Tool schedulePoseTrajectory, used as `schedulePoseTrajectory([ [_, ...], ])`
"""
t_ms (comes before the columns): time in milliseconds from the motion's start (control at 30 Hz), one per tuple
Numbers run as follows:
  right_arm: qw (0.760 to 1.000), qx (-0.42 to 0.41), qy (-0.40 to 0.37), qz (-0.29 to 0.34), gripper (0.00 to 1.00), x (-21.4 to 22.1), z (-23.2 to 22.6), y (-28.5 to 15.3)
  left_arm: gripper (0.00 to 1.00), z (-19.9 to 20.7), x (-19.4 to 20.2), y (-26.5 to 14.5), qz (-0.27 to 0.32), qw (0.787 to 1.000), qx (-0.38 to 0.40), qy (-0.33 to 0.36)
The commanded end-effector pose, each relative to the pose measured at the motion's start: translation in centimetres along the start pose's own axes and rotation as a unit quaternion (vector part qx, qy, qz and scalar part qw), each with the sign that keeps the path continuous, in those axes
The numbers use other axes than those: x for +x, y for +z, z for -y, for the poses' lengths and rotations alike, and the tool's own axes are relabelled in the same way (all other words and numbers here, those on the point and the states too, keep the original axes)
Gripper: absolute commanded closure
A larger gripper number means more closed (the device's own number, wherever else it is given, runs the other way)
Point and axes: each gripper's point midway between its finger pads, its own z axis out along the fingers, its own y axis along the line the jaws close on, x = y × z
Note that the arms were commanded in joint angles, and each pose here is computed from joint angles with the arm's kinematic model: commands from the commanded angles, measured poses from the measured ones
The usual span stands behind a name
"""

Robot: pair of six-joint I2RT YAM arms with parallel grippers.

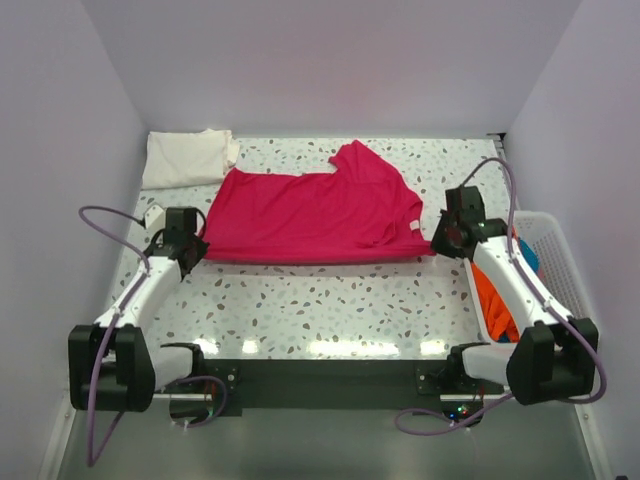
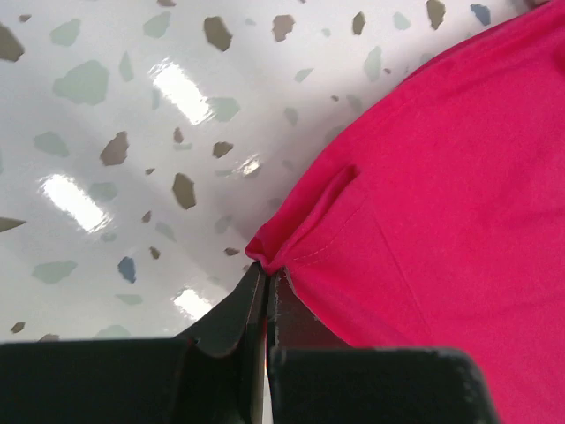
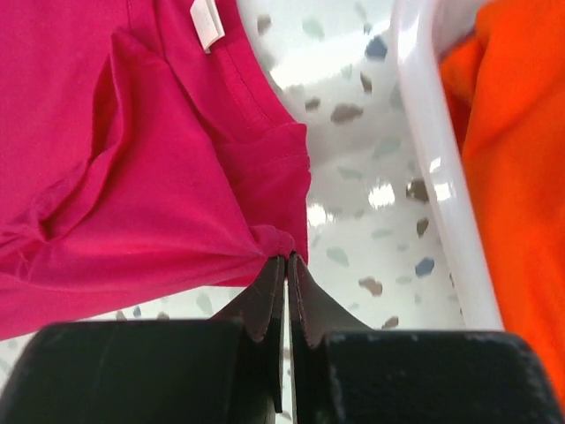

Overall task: Fold and stack the t-shirts
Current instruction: Fold the tshirt

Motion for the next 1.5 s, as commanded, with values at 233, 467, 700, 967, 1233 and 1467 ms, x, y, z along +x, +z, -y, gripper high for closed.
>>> schedulePoseTrajectory([
  [233, 0.999, -0.031, 0.038, 0.001, 0.54, 4.7, 2.1, -4.0, 0.62, -5.0, 1.7, -2.4, 0.013, 1.0, -0.022, -0.007],
  [467, 0.997, -0.076, -0.019, 0.026, 0.48, 3.3, -1.5, -4.8, 0.43, 0.7, -1.2, -5.0, 0.033, 0.993, 0.113, 0.024],
  [700, 0.992, -0.092, -0.088, 0.02, 0.49, 6.3, -8.7, -1.8, 0.43, 7.1, 2.0, -6.2, -0.005, 0.968, 0.224, 0.112],
  [967, 0.991, -0.099, -0.087, 0.02, 0.5, 7.1, -12.0, 2.6, 0.42, 13.2, 9.9, -9.2, -0.046, 0.92, 0.328, 0.208],
  [1233, 0.993, -0.084, -0.078, 0.007, 0.49, 7.7, -12.6, 4.9, 0.41, 17.9, 16.0, -12.8, -0.065, 0.864, 0.412, 0.283],
  [1467, 0.994, -0.088, -0.067, 0.001, 0.5, 8.6, -12.7, 5.7, 0.42, 19.4, 21.5, -14.3, -0.097, 0.82, 0.455, 0.333],
])
